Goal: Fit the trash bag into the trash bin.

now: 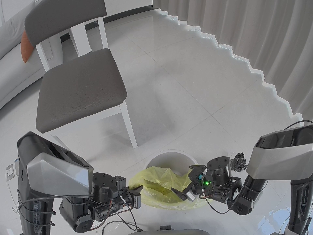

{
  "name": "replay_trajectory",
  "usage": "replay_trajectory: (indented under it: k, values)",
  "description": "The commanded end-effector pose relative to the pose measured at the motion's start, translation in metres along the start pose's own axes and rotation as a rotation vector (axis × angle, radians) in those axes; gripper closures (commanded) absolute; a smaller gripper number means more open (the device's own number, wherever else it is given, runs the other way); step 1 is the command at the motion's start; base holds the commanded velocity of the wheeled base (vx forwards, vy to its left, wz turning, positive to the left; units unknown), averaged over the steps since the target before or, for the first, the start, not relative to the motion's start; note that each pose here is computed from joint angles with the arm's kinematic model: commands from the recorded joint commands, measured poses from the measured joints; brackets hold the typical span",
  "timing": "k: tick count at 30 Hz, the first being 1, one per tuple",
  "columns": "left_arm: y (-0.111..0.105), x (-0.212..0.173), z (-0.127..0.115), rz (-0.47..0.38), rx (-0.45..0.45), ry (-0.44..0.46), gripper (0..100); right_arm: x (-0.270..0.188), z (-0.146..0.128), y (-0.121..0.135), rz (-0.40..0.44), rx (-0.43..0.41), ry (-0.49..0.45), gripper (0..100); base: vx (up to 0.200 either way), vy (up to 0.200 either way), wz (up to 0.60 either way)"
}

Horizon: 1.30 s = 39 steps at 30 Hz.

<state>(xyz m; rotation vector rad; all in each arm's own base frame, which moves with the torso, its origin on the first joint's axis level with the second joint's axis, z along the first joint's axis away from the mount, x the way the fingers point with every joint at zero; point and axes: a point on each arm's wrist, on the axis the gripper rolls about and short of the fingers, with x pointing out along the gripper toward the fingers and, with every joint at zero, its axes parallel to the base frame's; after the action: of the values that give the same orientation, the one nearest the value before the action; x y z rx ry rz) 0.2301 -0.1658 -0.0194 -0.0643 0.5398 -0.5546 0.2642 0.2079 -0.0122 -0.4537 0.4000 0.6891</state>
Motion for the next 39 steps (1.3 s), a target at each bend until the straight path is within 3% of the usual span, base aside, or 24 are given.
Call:
replay_trajectory:
  k: [1,21,22,31,39]
  values:
    - [-0.001,0.000,0.003,-0.007,-0.001,-0.025,0,0.022,0.009,0.002,0.015,-0.019,0.014,0,0.000,0.000,0.00]
    - [0.006,-0.011,0.012,0.018,-0.019,-0.049,0,0.071,0.018,-0.008,0.052,-0.058,0.166,0,0.000,0.000,0.00]
    - [0.007,-0.011,0.012,0.018,-0.019,-0.049,0,0.071,0.020,-0.008,0.048,-0.056,0.161,100,0.000,0.000,0.00]
    - [0.019,-0.021,0.020,0.061,-0.044,-0.076,0,0.064,0.032,-0.008,0.035,-0.063,0.141,100,0.000,0.000,0.00]
    - [0.028,-0.042,0.026,0.099,-0.063,-0.091,0,0.045,0.070,-0.022,-0.020,-0.104,0.084,100,0.000,0.000,0.00]
